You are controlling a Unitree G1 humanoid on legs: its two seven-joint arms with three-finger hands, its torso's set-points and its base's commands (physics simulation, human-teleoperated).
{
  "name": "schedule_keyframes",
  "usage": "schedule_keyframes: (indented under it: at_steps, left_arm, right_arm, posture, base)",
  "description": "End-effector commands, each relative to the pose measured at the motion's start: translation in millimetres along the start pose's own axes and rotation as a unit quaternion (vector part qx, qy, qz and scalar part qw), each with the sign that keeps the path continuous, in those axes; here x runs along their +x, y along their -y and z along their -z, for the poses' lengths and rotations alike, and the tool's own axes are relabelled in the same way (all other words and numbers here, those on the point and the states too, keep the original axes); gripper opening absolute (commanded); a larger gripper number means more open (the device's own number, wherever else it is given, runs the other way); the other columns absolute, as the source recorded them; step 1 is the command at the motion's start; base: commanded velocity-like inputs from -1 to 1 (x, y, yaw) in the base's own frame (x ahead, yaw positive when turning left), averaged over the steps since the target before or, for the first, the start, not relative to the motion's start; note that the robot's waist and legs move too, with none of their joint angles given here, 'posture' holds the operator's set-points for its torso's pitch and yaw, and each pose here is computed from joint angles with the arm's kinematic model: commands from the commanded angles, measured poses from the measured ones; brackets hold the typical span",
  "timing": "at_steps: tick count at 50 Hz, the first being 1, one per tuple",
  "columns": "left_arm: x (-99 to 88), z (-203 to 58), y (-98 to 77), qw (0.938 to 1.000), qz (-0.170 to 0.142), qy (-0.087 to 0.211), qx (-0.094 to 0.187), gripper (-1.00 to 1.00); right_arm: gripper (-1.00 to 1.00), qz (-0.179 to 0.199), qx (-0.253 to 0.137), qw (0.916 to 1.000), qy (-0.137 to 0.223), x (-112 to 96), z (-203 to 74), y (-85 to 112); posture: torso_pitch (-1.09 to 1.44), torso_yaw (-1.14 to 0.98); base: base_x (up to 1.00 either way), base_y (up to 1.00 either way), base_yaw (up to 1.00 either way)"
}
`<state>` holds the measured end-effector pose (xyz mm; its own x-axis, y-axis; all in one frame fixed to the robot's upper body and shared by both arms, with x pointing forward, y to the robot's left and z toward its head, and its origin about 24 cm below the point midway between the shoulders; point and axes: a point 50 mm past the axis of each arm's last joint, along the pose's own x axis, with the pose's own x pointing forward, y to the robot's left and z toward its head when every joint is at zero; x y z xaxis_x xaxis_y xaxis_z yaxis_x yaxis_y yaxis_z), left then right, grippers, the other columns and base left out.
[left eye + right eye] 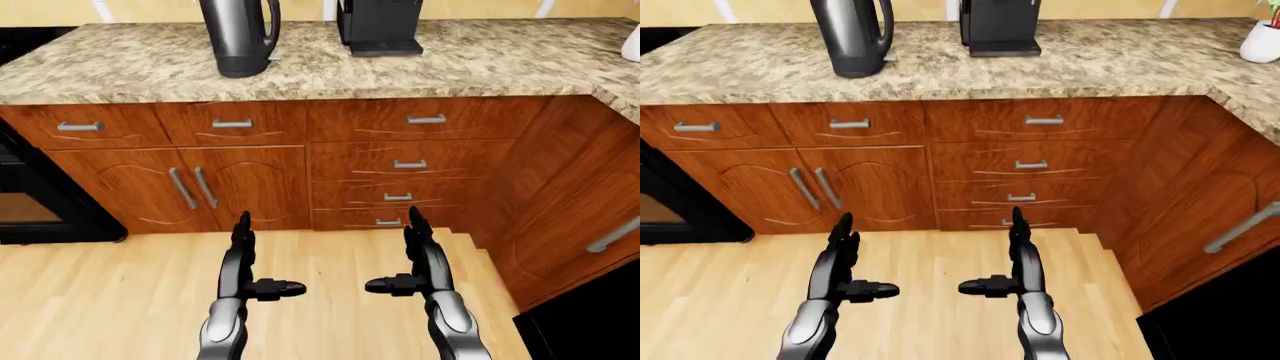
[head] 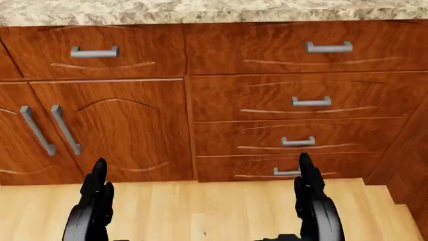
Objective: Press down the lever to turn on the electric kettle.
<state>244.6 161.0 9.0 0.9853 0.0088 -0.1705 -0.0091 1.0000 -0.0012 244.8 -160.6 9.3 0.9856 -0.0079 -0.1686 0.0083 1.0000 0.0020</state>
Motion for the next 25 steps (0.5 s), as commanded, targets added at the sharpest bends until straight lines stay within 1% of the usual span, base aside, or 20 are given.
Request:
schedule_keyframes:
  at_steps: [1,10,16,18,19,21,23,25]
  left_arm:
    - [2.4,-34,0.7,0.9961,0.001,0.088,0.002,1.0]
    - [-1.2,-41,0.1,0.9956,-0.002,0.094,0.004,1.0]
    - [-4.8,-51,0.1,0.9947,-0.002,0.103,0.007,1.0]
    - [-6.7,-61,-1.6,0.9937,-0.005,0.111,0.012,1.0]
    - [-22.0,-100,-0.9,0.9882,-0.007,0.15,0.03,1.0]
    - [-24.0,-105,-1.2,0.9874,-0.008,0.155,0.032,1.0]
    - [-23.5,-103,-1.6,0.9878,-0.009,0.152,0.032,1.0]
    - [-24.7,-107,-1.5,0.9873,-0.008,0.155,0.033,1.0]
  right_arm:
    - [1.0,-0.005,-0.004,0.9963,0.086,3,-35,-1.5]
    - [1.0,-0.004,-0.004,0.9957,0.092,1,-41,-1.3]
    - [1.0,-0.007,-0.009,0.9948,0.101,0,-50,-2.6]
    - [1.0,-0.011,-0.015,0.9929,0.118,-3,-63,-4.0]
    - [1.0,-0.006,-0.034,0.9823,0.184,-18,-112,-3.8]
    - [1.0,-0.006,-0.033,0.9809,0.191,-21,-117,-6.2]
    - [1.0,-0.011,-0.035,0.9804,0.194,-24,-120,-12.8]
    - [1.0,-0.011,-0.036,0.979,0.2,-27,-126,-13.7]
  posture:
    - [0.0,0.0]
    - [0.0,0.0]
    - [0.0,0.0]
    - [0.0,0.0]
    - [0.0,0.0]
    - [0.0,0.0]
    - [0.0,0.0]
    - [0.0,0.0]
  base:
    - [0.0,0.0,0.0]
    - [0.0,0.0,0.0]
    - [0.0,0.0,0.0]
    - [0.0,0.0,0.0]
    - [0.0,0.0,0.0]
    - [0.0,0.0,0.0]
    - [0.0,0.0,0.0]
    - [0.0,0.0,0.0]
